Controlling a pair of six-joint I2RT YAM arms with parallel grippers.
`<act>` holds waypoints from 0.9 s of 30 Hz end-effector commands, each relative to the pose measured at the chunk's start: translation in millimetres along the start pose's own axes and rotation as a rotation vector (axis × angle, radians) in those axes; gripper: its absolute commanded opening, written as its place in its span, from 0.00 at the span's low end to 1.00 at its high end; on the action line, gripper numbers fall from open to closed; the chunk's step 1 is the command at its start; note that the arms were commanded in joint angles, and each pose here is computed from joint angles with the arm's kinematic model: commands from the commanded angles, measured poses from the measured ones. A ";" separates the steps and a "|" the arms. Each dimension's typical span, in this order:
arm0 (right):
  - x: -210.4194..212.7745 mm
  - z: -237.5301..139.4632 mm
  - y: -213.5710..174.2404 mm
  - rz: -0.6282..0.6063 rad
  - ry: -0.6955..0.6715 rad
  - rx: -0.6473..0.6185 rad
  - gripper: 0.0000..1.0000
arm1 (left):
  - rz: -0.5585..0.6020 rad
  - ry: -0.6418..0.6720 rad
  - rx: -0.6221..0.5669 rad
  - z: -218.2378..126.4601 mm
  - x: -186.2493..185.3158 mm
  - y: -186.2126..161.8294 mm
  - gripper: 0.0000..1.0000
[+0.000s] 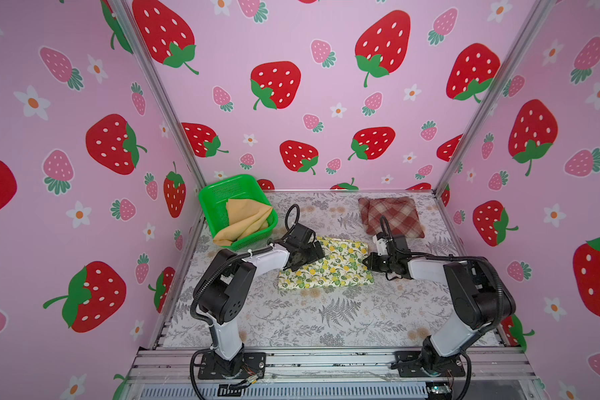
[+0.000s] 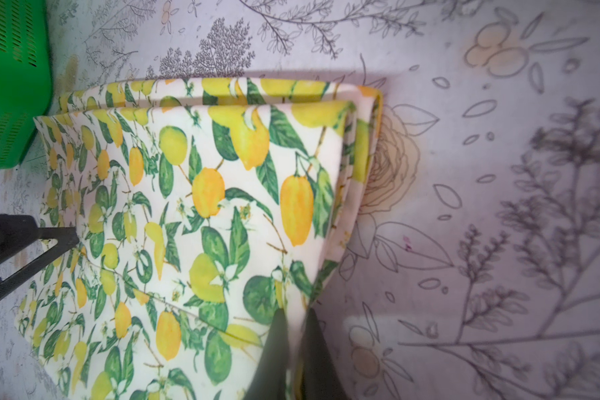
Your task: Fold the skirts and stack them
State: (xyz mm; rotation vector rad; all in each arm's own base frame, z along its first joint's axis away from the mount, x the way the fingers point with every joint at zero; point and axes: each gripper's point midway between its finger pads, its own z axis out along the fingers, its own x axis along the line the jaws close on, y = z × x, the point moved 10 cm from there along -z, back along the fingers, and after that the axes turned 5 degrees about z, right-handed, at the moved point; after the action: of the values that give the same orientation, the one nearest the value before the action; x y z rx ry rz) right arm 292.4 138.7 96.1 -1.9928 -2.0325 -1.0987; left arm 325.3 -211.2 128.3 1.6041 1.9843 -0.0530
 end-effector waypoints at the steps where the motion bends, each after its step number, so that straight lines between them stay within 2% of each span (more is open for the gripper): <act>1: -4.0 -7.3 -3.9 0.003 -0.083 0.052 0.00 | 0.011 -0.027 -0.011 -14.4 -8.7 4.9 1.00; 10: 22.9 -48.3 41.9 -0.131 -0.207 -0.038 0.00 | 0.069 -0.154 -0.066 -48.0 -51.7 8.6 1.00; 13: 29.2 -59.4 50.4 -0.154 -0.233 -0.056 0.00 | 0.100 -0.223 -0.029 -48.3 -73.7 2.6 1.00; 19: 36.0 -71.2 58.8 -0.179 -0.257 -0.074 0.00 | 0.111 -0.352 0.017 -31.0 -106.2 -15.7 0.99; 27: 39.9 -75.5 58.9 -0.167 -0.237 -0.063 0.00 | 0.041 -0.486 0.088 4.0 -121.5 -45.3 0.99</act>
State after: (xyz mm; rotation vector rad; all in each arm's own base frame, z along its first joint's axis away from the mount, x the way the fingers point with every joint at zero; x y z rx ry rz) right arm 308.6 126.5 181.7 -2.1129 -2.3313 -0.9716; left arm 299.5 -321.0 167.0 1.5863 1.6220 -0.3809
